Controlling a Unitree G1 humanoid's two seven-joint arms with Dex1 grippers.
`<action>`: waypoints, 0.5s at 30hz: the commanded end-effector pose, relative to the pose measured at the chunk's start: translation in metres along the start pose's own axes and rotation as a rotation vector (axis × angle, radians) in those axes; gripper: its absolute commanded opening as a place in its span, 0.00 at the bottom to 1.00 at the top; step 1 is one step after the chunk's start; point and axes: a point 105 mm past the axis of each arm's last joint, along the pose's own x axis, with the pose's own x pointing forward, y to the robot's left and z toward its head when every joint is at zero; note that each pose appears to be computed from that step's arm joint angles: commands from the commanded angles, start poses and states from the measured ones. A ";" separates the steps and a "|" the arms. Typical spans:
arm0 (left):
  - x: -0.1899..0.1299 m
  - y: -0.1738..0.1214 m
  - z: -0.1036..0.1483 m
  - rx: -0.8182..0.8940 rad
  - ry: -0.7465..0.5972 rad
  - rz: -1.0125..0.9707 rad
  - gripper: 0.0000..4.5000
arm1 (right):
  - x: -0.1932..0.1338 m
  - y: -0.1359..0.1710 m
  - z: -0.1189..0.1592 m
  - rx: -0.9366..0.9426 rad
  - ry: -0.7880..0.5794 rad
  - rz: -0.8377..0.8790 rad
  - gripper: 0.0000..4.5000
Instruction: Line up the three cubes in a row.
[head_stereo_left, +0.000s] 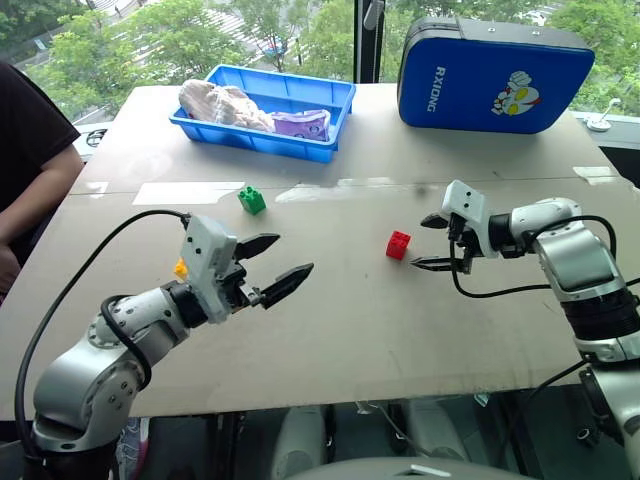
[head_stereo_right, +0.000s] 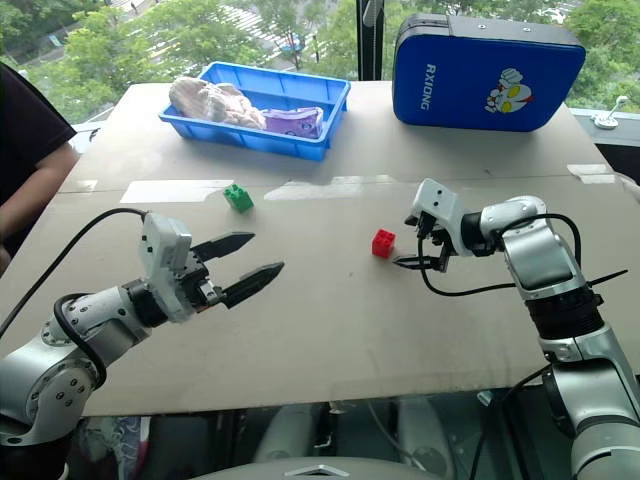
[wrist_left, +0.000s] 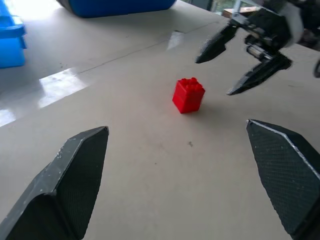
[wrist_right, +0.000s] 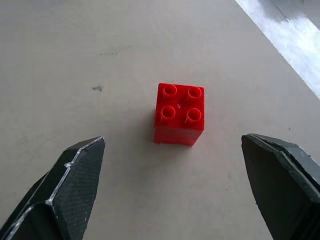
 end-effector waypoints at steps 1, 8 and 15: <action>-0.008 -0.019 0.004 0.060 0.034 -0.168 1.00 | 0.009 -0.004 0.011 0.034 -0.007 -0.047 0.99; -0.019 -0.024 -0.001 0.104 0.098 -0.246 1.00 | 0.027 -0.011 0.015 0.044 0.014 -0.042 0.94; -0.024 -0.025 -0.006 0.099 0.091 -0.214 1.00 | 0.032 -0.011 0.011 -0.043 0.059 0.021 0.29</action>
